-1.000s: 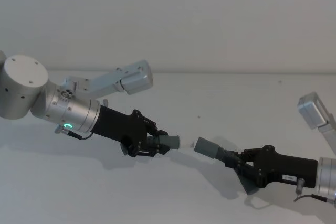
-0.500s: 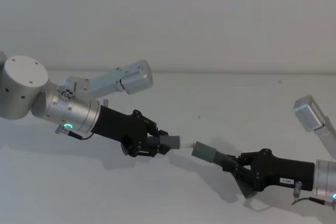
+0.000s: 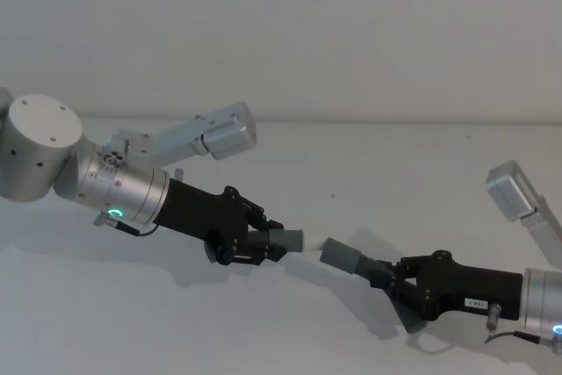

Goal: Use both hands to pick up one end of the pipe from the table, align the ends, and insert them.

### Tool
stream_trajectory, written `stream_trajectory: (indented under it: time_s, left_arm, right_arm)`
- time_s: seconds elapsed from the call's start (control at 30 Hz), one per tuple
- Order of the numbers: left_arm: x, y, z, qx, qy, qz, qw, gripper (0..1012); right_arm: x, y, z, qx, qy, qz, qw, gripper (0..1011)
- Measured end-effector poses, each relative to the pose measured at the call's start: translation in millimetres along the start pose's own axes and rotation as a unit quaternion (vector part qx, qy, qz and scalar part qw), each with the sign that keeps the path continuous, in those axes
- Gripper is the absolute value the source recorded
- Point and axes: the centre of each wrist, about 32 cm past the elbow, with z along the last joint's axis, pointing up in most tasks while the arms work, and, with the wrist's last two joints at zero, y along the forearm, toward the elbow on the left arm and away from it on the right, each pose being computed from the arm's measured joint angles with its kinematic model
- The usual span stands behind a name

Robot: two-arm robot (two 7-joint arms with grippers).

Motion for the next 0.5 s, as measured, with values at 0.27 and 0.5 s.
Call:
stream_trajectory:
  time_s: [0.27, 0.5]
  left_arm:
    - [-1.1, -0.9, -1.4, -0.004, 0.001, -0.001, 1.0, 351]
    - [-2.3, -1.7, -1.6, -0.007, 0.001, -0.001, 1.0, 352]
  right_arm:
    - [0.5, 2.1, -0.4, -0.002, 0.003, -0.003, 1.0, 124]
    - [1.1, 3.7, -0.2, -0.004, 0.006, -0.004, 1.0, 124]
